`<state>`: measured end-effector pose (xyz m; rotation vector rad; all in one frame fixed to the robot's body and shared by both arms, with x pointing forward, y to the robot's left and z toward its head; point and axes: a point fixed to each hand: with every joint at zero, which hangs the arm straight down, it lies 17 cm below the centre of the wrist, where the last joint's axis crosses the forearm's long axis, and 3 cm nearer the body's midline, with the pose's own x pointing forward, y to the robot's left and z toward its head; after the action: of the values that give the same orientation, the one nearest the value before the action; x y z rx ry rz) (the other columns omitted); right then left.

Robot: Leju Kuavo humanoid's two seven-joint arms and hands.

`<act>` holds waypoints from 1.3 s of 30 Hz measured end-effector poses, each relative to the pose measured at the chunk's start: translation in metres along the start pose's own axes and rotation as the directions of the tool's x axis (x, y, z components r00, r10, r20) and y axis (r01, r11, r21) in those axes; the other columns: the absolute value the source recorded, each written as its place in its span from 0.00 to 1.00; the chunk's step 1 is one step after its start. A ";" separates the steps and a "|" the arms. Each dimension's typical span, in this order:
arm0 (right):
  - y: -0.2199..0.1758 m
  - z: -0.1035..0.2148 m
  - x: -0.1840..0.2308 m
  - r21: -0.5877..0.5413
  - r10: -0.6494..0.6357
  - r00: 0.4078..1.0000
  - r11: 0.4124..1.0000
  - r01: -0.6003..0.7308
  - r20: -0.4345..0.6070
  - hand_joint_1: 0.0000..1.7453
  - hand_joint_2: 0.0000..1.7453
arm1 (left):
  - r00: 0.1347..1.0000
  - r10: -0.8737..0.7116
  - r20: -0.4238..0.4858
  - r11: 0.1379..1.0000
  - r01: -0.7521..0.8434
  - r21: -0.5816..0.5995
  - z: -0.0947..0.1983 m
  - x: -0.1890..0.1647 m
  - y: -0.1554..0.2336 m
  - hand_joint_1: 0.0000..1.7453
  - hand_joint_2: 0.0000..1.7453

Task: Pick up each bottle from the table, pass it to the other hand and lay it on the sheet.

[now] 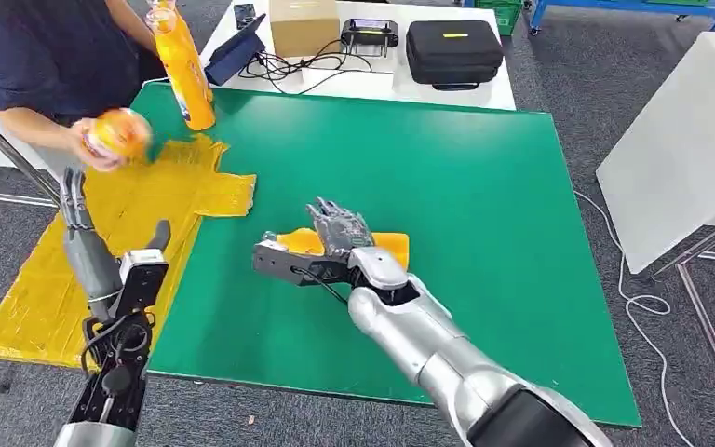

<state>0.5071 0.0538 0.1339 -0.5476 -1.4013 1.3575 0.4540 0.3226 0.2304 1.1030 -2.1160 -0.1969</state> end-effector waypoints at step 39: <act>0.032 0.004 -0.071 0.156 0.201 0.972 0.971 -0.181 -0.121 0.00 1.00 | 0.996 -0.050 -0.069 0.995 0.055 0.078 0.028 -0.015 0.067 0.00 1.00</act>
<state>0.5168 -0.0016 0.0803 -0.6795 -1.1525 1.5325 0.3974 0.3700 0.2317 1.1964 -2.0529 -0.0991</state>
